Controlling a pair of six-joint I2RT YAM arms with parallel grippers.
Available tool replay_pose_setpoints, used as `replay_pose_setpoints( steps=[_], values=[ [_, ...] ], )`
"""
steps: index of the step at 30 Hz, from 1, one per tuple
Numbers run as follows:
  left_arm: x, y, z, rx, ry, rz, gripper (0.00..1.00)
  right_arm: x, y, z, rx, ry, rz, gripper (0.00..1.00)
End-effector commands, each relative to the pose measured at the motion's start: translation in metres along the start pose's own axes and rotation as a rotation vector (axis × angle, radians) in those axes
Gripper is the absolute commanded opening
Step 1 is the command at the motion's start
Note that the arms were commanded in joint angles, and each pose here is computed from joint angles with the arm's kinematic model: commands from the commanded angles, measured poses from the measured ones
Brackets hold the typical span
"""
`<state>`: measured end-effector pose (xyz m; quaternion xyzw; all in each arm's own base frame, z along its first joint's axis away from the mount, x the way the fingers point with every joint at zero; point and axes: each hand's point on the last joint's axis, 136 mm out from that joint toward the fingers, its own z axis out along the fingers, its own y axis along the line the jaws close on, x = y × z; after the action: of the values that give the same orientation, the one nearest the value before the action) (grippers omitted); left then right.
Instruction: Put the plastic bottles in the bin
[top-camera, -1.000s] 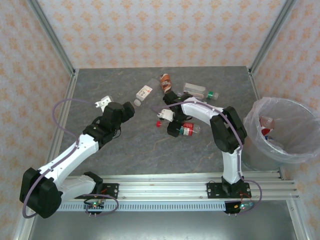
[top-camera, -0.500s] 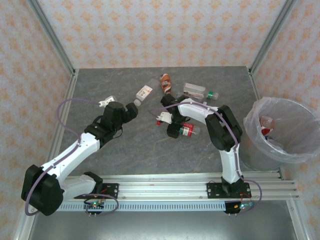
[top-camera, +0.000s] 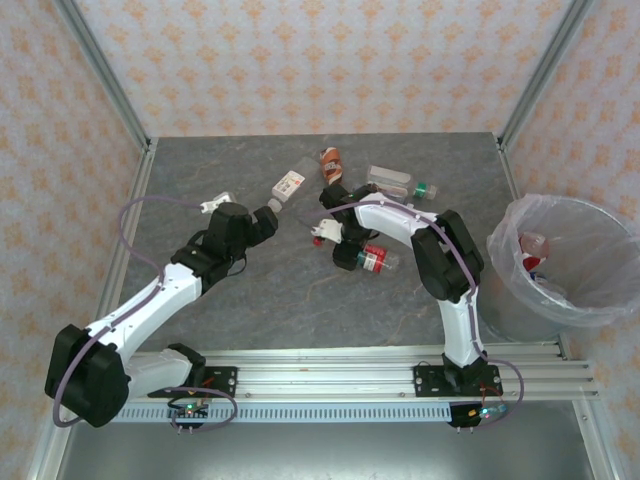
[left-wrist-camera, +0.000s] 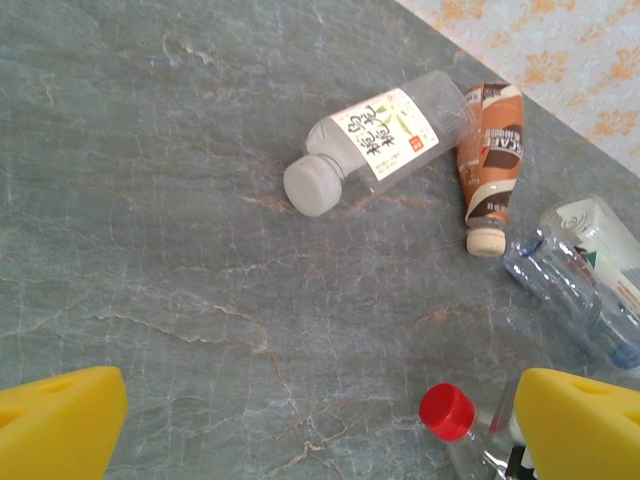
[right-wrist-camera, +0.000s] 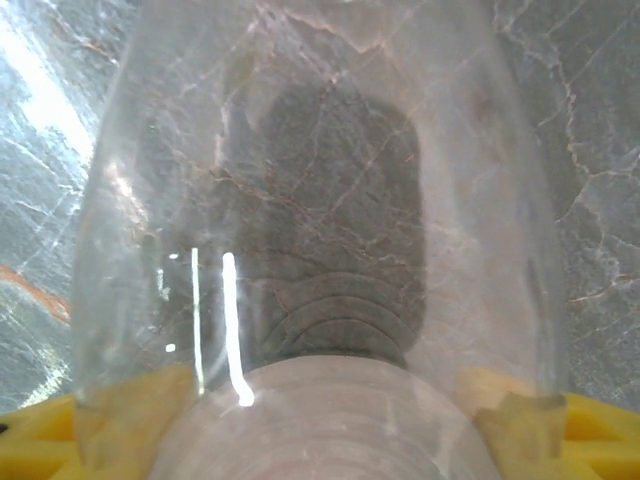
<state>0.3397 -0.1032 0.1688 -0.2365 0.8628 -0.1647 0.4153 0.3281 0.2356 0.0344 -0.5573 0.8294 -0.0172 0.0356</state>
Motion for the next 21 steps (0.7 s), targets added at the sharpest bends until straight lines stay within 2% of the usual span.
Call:
replay_pose_setpoints(
  steps=[1,12,16,21],
  values=[
    [-0.006,-0.006,0.002,0.019,-0.006,0.003,1.00,0.007,-0.001,-0.003,0.005,0.047,0.014,0.59],
    [-0.004,-0.005,0.004,0.014,-0.002,0.003,1.00,0.003,0.000,-0.029,0.017,-0.021,0.030,0.55],
    [-0.003,-0.005,0.005,0.017,0.001,0.000,1.00,0.005,-0.003,-0.045,0.059,-0.058,0.050,0.54],
    [-0.002,-0.007,0.008,0.023,0.009,-0.002,1.00,0.010,-0.018,-0.070,0.195,-0.139,0.103,0.53]
  ],
)
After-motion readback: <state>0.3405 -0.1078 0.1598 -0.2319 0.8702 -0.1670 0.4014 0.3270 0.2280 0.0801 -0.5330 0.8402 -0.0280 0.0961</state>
